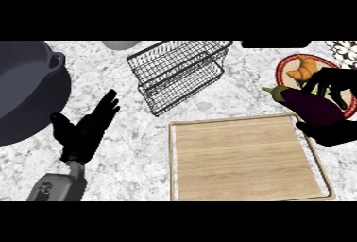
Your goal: Pick the eggplant from the tray and place it in the tiered basket
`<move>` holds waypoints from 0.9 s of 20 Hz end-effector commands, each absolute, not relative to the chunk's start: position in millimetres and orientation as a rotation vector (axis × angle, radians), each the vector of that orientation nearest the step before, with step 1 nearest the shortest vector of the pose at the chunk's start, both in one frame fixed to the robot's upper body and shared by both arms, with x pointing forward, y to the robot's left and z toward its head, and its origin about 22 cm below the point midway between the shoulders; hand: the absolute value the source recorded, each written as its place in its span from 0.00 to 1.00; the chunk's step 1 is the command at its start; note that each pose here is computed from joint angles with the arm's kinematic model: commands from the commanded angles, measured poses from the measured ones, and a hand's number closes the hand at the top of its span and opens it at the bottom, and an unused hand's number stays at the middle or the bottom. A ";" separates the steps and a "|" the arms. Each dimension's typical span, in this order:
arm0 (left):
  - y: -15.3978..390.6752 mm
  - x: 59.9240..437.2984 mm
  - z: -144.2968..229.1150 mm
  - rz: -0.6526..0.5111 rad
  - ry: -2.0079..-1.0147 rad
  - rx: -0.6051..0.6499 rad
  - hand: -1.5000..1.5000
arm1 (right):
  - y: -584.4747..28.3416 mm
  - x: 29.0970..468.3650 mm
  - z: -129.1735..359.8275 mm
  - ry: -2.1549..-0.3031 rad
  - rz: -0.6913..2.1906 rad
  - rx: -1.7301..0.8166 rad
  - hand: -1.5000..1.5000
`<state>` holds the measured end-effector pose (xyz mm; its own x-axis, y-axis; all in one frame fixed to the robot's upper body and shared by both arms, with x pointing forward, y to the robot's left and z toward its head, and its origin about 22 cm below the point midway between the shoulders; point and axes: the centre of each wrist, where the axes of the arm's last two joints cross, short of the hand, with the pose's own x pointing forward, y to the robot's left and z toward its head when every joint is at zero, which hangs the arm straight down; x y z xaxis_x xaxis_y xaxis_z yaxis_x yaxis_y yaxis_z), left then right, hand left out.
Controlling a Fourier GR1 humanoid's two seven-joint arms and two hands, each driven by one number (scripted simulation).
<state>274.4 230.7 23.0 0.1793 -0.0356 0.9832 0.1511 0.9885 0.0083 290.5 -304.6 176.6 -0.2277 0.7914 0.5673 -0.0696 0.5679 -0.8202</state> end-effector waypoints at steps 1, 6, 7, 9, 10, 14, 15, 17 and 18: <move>227.9 288.5 25.1 -0.144 -1.387 -0.090 0.50 | -307.4 270.5 229.1 -1.738 0.883 -0.642 1.00; 227.6 277.3 36.6 -0.162 -1.384 -0.110 0.50 | -298.6 277.1 272.1 -1.792 0.848 -0.646 1.00; 237.2 273.0 27.7 -0.150 -1.381 -0.111 0.50 | -278.9 279.1 278.3 -1.813 0.823 -0.654 1.00; 221.4 278.0 18.8 -0.157 -1.391 -0.110 0.50 | -277.0 281.4 315.0 -1.829 0.855 -0.681 1.00; 210.7 281.2 33.7 -0.160 -1.380 -0.121 0.50 | -275.1 294.8 322.7 -1.831 0.855 -0.699 1.00; 225.8 277.4 15.2 -0.166 -1.386 -0.138 0.50 | -235.7 311.5 336.2 -1.786 0.923 -0.727 1.00; 212.6 272.4 20.7 -0.152 -1.386 -0.123 0.50 | -228.1 320.1 333.6 -1.778 0.928 -0.708 1.00; 216.2 289.2 31.7 -0.169 -1.406 -0.108 0.50 | -214.7 339.4 345.7 -1.751 0.900 -0.700 1.00; 230.2 280.1 20.3 -0.157 -1.386 -0.128 0.50 | -196.7 330.4 338.5 -1.758 0.902 -0.695 1.00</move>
